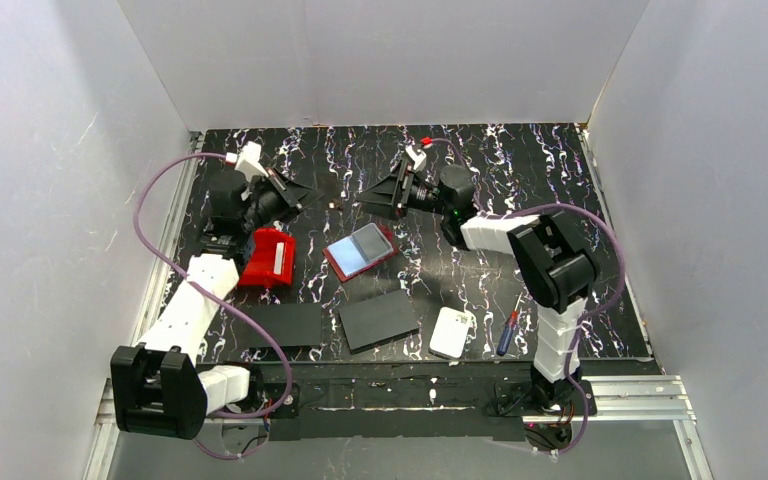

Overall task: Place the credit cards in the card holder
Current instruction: Pick up the credit card from the storage box.

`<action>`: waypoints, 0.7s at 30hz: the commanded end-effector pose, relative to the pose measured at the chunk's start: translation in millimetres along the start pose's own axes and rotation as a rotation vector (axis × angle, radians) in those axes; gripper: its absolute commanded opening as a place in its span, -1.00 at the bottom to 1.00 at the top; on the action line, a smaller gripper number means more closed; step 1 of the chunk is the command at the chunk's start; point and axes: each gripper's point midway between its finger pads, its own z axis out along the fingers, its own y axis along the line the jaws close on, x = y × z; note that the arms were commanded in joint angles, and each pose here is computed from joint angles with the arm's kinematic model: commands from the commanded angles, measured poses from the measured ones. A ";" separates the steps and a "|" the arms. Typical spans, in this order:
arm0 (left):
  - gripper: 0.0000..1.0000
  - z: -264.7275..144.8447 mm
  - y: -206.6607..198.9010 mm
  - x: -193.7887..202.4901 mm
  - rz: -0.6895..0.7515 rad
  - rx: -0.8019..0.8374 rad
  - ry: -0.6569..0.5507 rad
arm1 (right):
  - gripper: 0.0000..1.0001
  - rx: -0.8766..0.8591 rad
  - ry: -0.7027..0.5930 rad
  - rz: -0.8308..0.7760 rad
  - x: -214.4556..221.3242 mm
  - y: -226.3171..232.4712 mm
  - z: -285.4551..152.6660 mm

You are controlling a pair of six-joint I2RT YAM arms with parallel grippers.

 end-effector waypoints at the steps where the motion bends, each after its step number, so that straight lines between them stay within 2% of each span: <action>1: -1.00 -1.1 -62.2 -11.0 -0.048 0.249 -0.079 | 0.64 -0.313 0.004 0.026 2.4 73.3 -3.8; 5: -1.00 4.9 -67.2 0.8 -0.065 0.264 -0.063 | 0.39 -0.329 -0.002 0.031 -0.3 82.0 -4.0; 8: -1.00 7.1 -67.9 4.5 -0.068 0.265 -0.056 | 0.01 -0.334 -0.005 0.033 -0.2 86.1 -6.0; 11: -1.00 8.7 -68.2 7.4 -0.070 0.267 -0.045 | -0.87 -0.356 -0.014 0.041 -0.2 91.9 -10.3; 12: -1.00 8.4 -69.2 8.0 -0.071 0.270 -0.041 | -0.96 -0.358 -0.015 0.043 -0.2 92.4 -11.4; 13: -0.92 8.8 -70.4 8.8 -0.075 0.275 -0.032 | -0.97 -0.358 -0.011 0.041 0.9 92.7 -12.0; 15: -0.57 12.5 -71.8 12.6 -0.100 0.284 0.007 | -0.97 -0.356 0.012 0.036 4.3 91.9 -12.1; 17: -0.50 17.7 -72.5 16.0 -0.118 0.293 0.048 | -0.97 -0.359 0.034 0.039 7.8 92.1 -14.1; 18: -0.54 20.0 -71.6 17.5 -0.129 0.292 0.061 | -0.97 -0.356 0.051 0.041 10.8 91.5 -14.7; 21: -0.97 24.4 -64.7 21.9 -0.121 0.278 0.072 | -0.97 -0.339 0.088 0.044 17.5 88.7 -18.6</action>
